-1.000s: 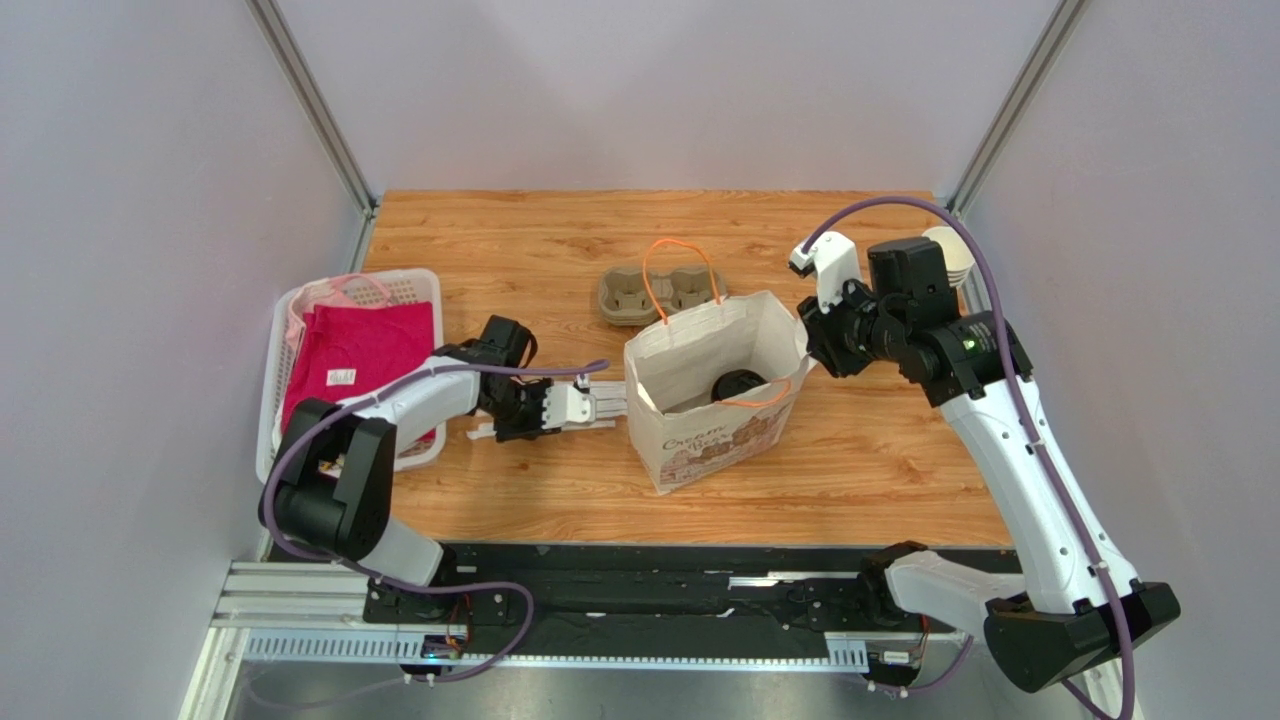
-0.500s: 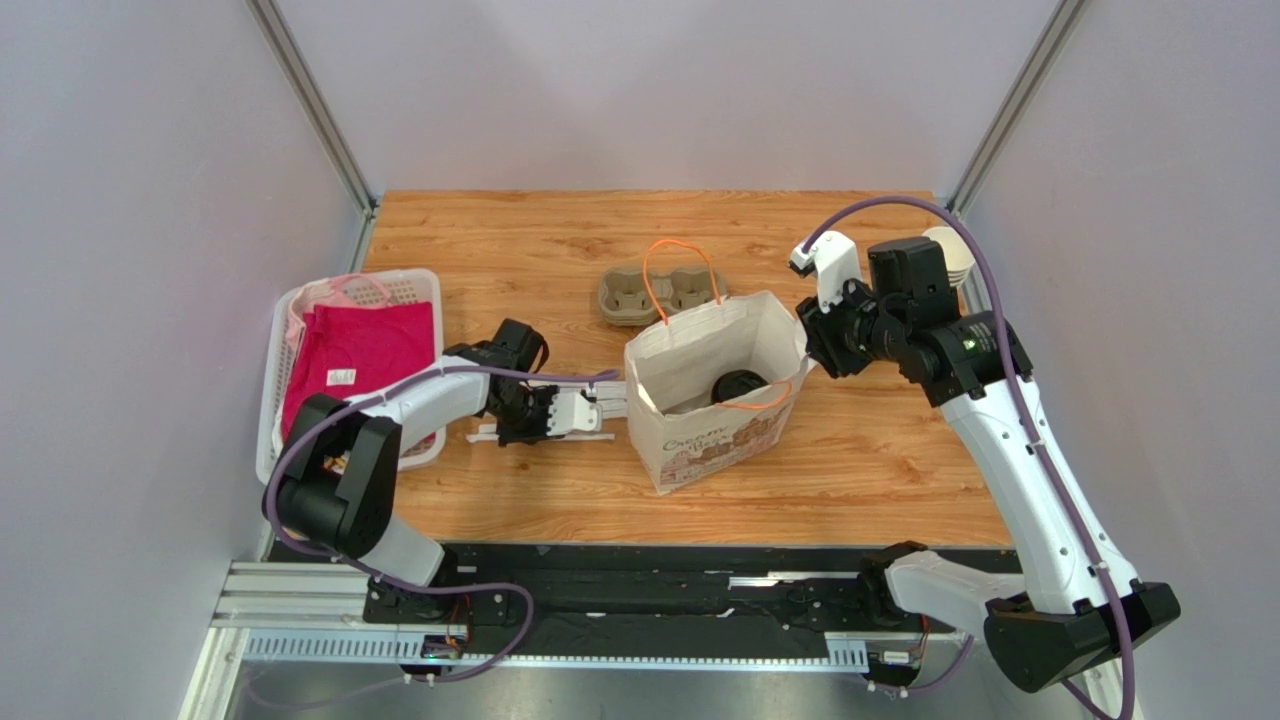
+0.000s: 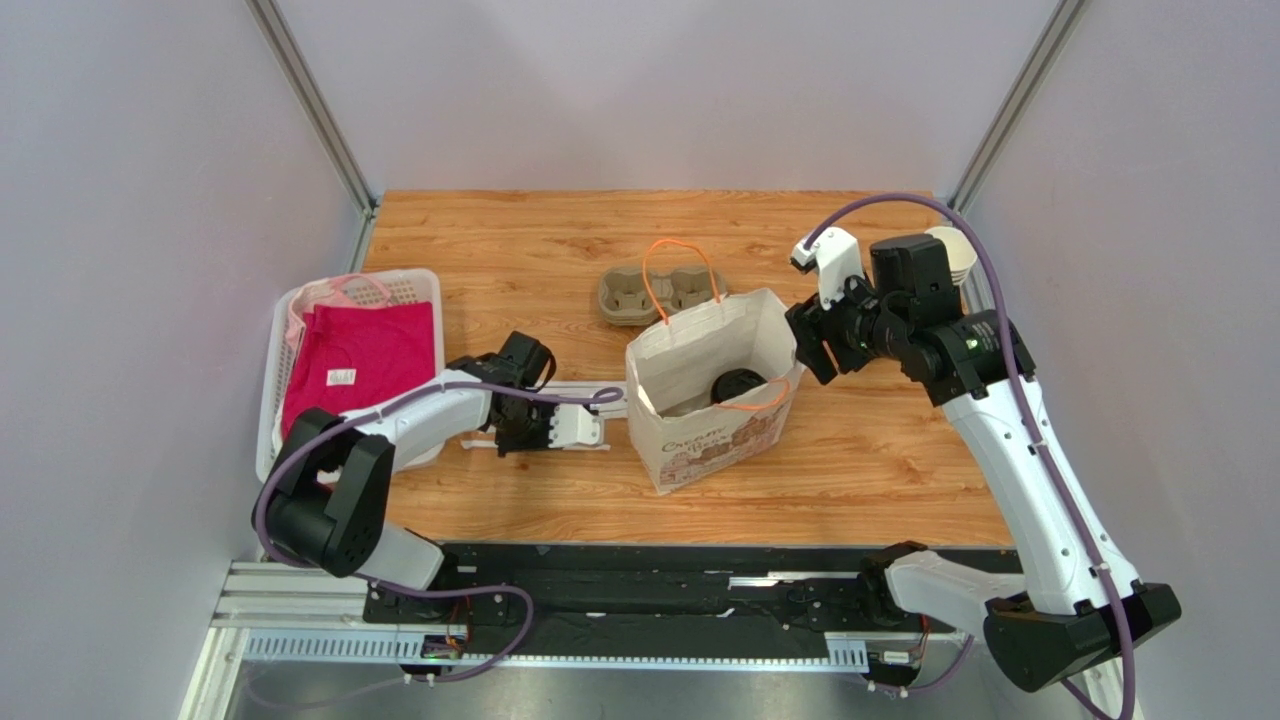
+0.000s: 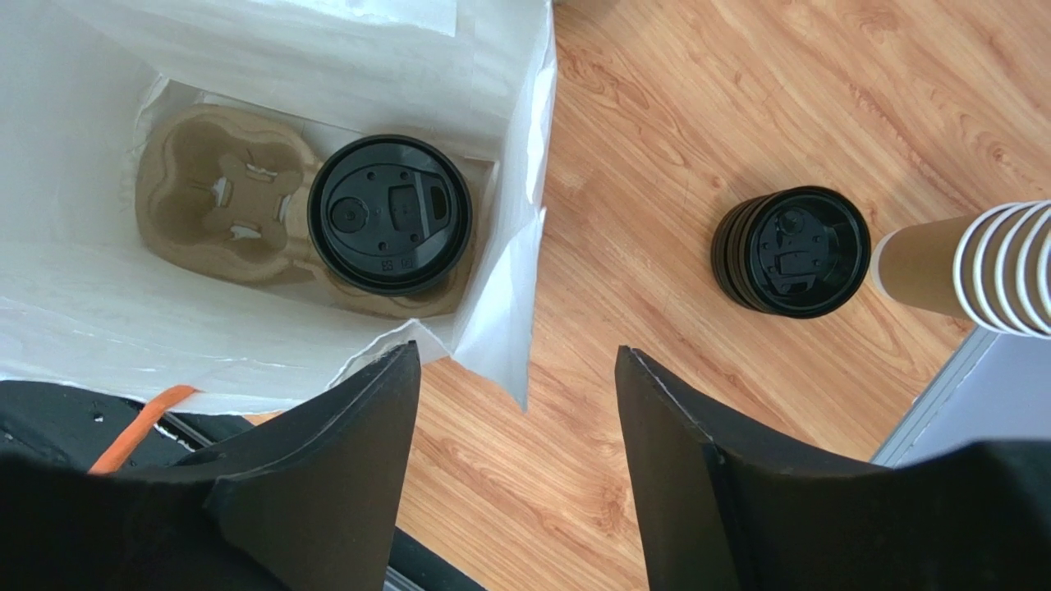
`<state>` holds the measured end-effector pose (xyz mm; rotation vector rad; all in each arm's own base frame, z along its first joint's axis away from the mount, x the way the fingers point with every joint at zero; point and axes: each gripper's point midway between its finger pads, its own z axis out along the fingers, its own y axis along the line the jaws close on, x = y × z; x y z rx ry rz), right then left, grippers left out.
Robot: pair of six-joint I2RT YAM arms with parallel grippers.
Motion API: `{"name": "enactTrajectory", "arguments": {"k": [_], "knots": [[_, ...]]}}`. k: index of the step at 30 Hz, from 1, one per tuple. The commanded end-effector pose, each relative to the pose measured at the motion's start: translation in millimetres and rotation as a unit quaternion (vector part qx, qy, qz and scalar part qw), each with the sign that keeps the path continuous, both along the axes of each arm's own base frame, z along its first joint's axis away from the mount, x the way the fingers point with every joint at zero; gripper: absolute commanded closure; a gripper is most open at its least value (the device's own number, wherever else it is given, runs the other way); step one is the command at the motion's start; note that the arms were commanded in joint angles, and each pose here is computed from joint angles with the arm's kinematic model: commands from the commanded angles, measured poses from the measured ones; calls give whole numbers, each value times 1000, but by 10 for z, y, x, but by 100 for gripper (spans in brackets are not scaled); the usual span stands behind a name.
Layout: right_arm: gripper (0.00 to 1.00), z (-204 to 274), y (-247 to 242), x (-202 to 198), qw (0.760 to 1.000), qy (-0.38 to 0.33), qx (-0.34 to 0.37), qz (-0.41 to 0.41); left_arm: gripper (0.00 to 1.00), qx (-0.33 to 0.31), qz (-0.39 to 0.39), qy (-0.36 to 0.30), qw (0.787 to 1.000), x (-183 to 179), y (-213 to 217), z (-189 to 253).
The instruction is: Pack the takeout coffee
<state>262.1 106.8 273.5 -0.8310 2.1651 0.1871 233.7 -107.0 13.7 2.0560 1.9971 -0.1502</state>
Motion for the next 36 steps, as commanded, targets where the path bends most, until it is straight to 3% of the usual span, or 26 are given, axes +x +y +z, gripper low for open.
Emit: {"name": "enactTrajectory", "arguments": {"k": [1,3,10,17,20,23,28,31,36], "knots": [[34,316,38,112,999,-43,24,-7,96,7,10,5,1000,-143,82,34],[28,392,55,141,998,-52,30,-8,100,5,18,5,1000,-174,86,54],[11,759,109,234,994,-87,62,-20,100,-49,59,-1,997,-274,23,519],[7,1247,195,291,986,-128,106,-22,100,-148,87,-32,985,-389,-110,1336],[4,1483,249,295,981,-144,132,-19,100,-240,96,-40,965,-464,-322,2061],[2,1673,307,289,976,-152,158,-16,100,-352,113,-47,928,-473,-619,3027],[0,1898,410,272,967,-156,201,-10,100,-450,124,-66,882,-226,-1072,4210],[0,1902,403,294,966,-152,210,-21,100,-495,119,-67,858,-72,-1398,4598],[0,1869,269,336,962,-139,227,-60,100,-532,81,-80,839,95,-1960,4770]]}}
